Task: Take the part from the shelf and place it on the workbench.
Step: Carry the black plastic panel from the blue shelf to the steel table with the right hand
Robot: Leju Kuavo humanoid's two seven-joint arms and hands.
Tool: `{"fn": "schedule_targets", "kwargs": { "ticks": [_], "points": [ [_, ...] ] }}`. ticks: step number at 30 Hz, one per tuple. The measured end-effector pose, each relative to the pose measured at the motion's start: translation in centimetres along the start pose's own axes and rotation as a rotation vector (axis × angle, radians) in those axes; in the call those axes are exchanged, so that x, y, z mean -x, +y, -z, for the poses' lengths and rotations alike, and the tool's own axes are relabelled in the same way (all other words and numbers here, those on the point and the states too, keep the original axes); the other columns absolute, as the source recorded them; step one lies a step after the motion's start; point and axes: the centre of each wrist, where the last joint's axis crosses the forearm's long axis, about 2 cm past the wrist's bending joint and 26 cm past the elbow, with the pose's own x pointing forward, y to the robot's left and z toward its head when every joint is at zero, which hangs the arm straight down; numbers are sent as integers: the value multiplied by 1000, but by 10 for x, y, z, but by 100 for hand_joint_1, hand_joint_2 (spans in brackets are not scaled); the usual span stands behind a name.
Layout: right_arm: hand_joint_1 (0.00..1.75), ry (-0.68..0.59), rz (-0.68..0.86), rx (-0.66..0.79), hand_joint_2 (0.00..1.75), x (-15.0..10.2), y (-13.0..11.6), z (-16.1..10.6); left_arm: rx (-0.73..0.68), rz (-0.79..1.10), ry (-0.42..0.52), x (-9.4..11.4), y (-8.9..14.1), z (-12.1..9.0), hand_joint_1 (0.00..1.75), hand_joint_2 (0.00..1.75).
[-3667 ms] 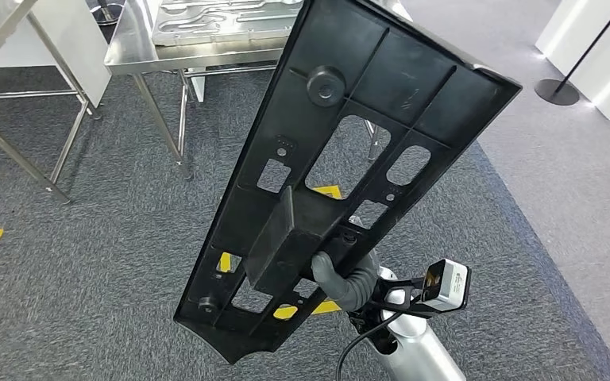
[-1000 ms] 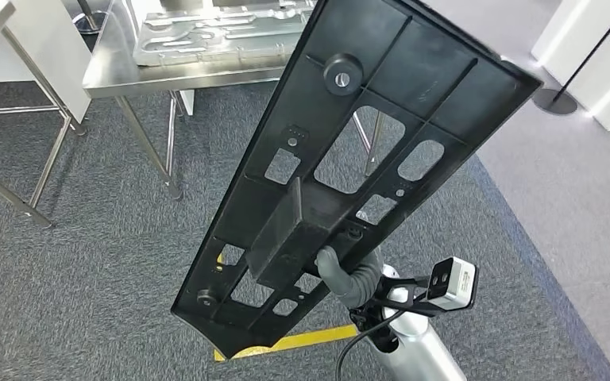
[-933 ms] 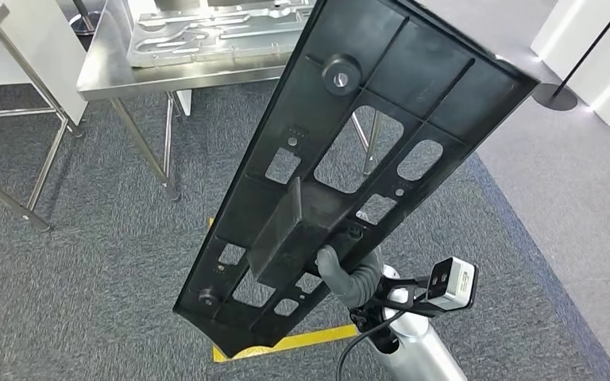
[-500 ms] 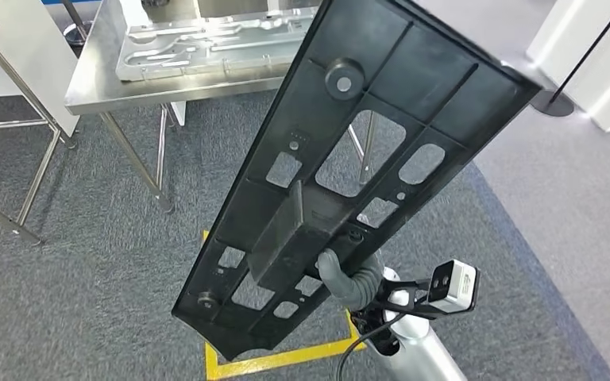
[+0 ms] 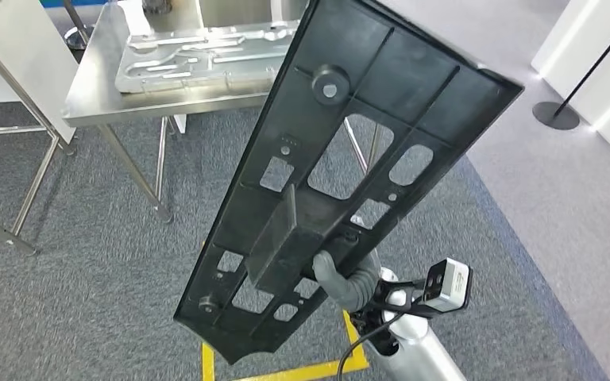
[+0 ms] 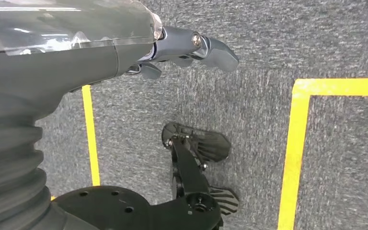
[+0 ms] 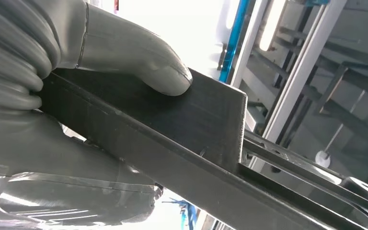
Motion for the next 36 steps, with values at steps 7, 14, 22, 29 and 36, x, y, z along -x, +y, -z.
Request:
{"fn": "schedule_targets", "kwargs": {
  "ticks": [7,14,22,29,36],
  "points": [
    [164,-1,-10,7,175,0,-1,3,2,0,-8,-3,-1,1,0,175],
    [164,16,-24,8,175,1,-1,2,0,2,-4,-1,1,1,0,175],
    [164,60,-56,-12,175,4,-1,4,-4,0,-11,-5,2,2,0,175],
    [164,51,-49,-4,175,6,-1,2,2,-2,-4,-1,0,0,0,175],
    [164,49,-45,-4,175,6,-2,3,3,-4,-8,-3,-1,1,0,175]
  ]
}}
